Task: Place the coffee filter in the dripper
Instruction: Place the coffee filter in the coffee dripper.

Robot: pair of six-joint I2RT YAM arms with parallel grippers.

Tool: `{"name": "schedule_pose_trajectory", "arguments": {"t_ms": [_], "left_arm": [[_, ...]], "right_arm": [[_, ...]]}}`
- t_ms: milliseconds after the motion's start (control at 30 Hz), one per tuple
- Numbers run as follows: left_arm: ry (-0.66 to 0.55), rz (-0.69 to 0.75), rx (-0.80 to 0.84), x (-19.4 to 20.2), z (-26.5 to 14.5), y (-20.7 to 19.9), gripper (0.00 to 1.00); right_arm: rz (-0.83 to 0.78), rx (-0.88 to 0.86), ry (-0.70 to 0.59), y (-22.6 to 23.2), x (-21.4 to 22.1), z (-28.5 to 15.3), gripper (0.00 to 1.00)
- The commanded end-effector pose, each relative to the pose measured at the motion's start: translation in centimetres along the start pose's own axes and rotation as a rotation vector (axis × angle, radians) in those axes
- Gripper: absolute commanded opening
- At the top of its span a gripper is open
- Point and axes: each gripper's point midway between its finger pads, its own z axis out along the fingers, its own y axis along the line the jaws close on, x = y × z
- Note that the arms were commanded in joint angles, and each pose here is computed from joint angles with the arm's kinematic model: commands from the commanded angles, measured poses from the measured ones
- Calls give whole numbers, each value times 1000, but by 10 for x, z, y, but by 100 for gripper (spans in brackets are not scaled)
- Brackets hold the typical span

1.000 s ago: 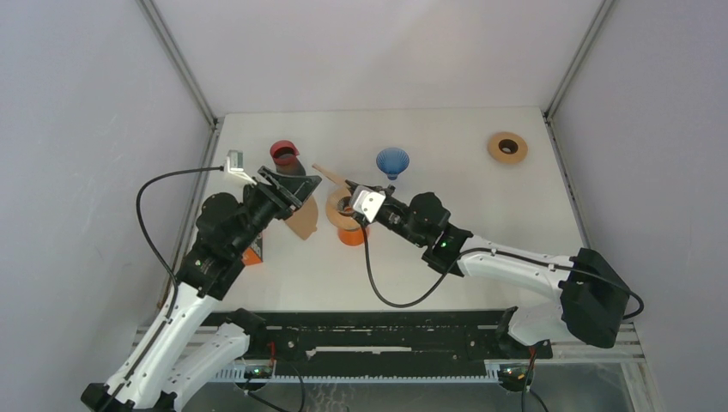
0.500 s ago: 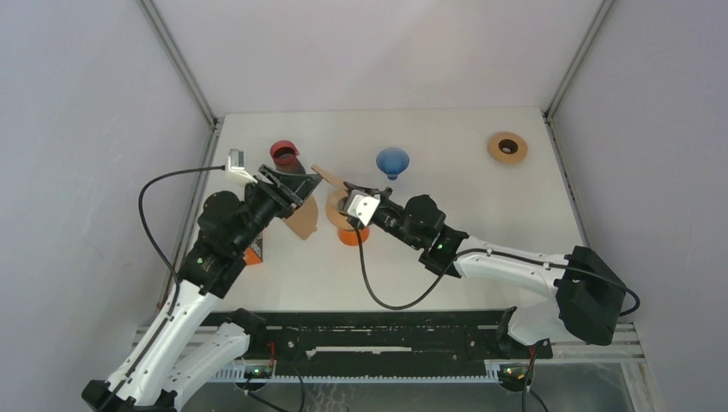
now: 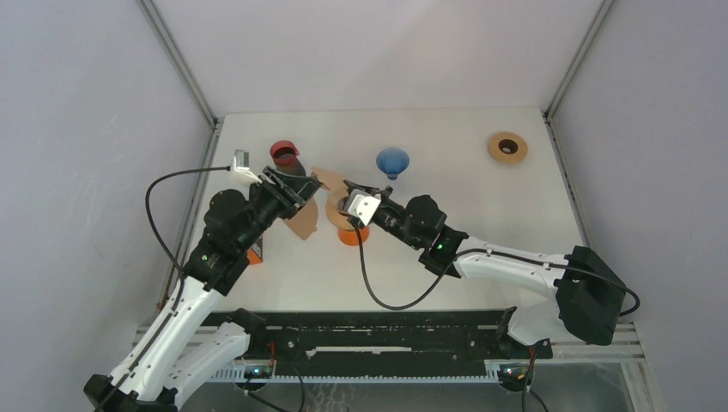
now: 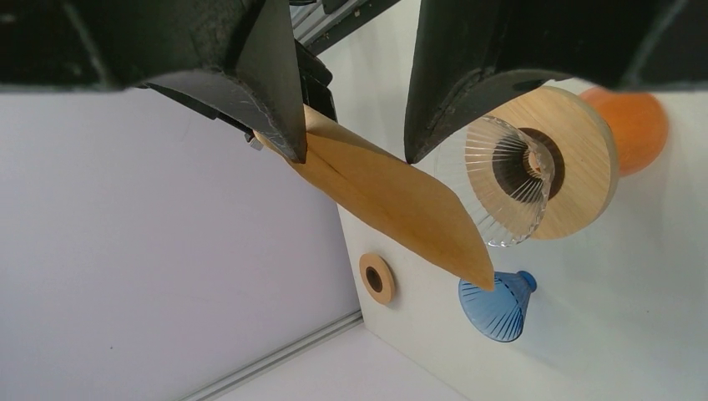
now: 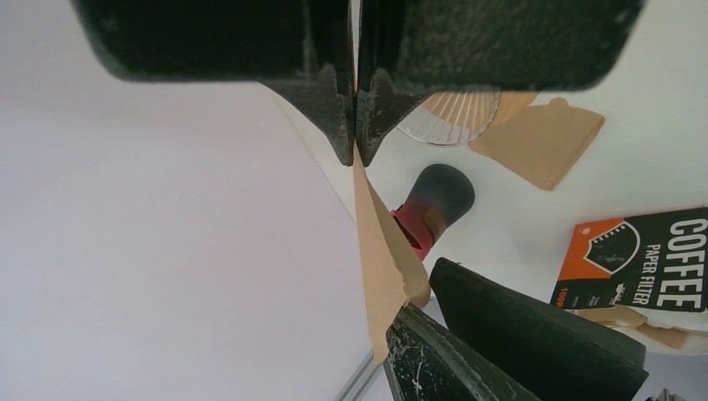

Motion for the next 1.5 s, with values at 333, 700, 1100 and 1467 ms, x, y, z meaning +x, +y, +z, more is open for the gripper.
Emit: {"name": "schedule_pose_trajectory", "arguments": {"t_ms": [333, 700, 1100, 1467], "left_arm": [[12, -73, 10, 9, 3, 7, 55], [-9, -112, 28, 7, 2, 6, 56], [11, -134, 66, 10, 6, -1, 23], [-50, -3, 6, -12, 2, -5, 0]], "right_arm": [[-2, 58, -48, -9, -14, 1, 0], [-4, 55, -77, -7, -19, -4, 0], [-6, 47, -76, 0, -17, -1, 0], [20, -21, -25, 16, -9, -6, 39]]}}
